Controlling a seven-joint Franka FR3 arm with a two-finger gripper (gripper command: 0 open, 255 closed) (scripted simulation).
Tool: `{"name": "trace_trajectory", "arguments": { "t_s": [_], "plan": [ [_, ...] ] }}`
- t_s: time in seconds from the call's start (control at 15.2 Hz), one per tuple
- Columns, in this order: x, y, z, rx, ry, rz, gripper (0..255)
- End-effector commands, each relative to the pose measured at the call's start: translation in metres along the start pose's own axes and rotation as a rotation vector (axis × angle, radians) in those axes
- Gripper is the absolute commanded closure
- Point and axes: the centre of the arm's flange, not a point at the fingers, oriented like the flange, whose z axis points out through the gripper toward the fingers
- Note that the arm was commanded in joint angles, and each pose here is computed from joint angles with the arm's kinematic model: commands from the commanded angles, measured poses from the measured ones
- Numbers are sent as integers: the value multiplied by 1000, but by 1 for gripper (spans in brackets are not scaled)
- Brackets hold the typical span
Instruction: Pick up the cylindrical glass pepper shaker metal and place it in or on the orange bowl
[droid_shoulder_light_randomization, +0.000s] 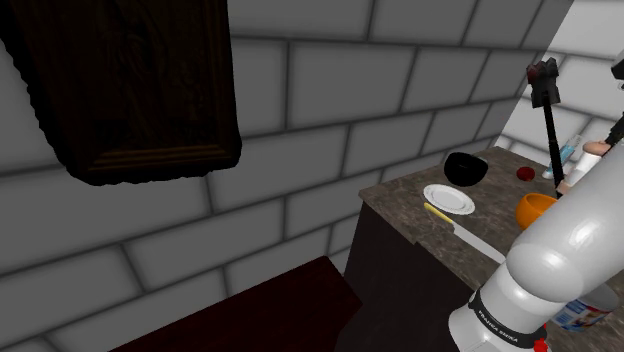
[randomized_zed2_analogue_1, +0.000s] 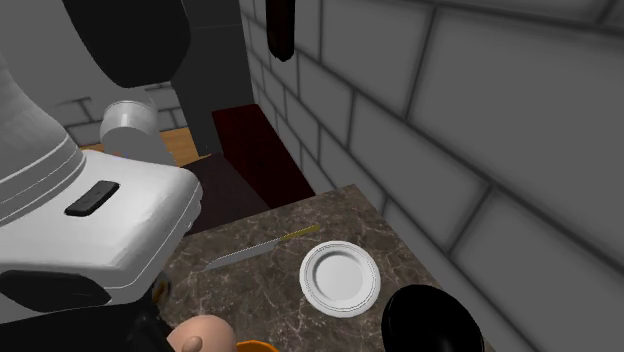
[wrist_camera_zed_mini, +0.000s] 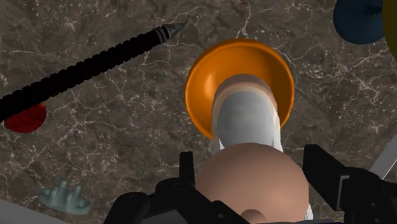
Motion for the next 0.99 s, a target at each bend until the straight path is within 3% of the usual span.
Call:
{"name": "trace_trajectory", "arguments": {
  "t_s": [0.0,0.73,0.92],
  "plan": [
    [0,-1,10,-1,0,0,255],
    [-3,-12,70,0,0,0,255],
    [-3,-12,70,0,0,0,255]
  ]
}}
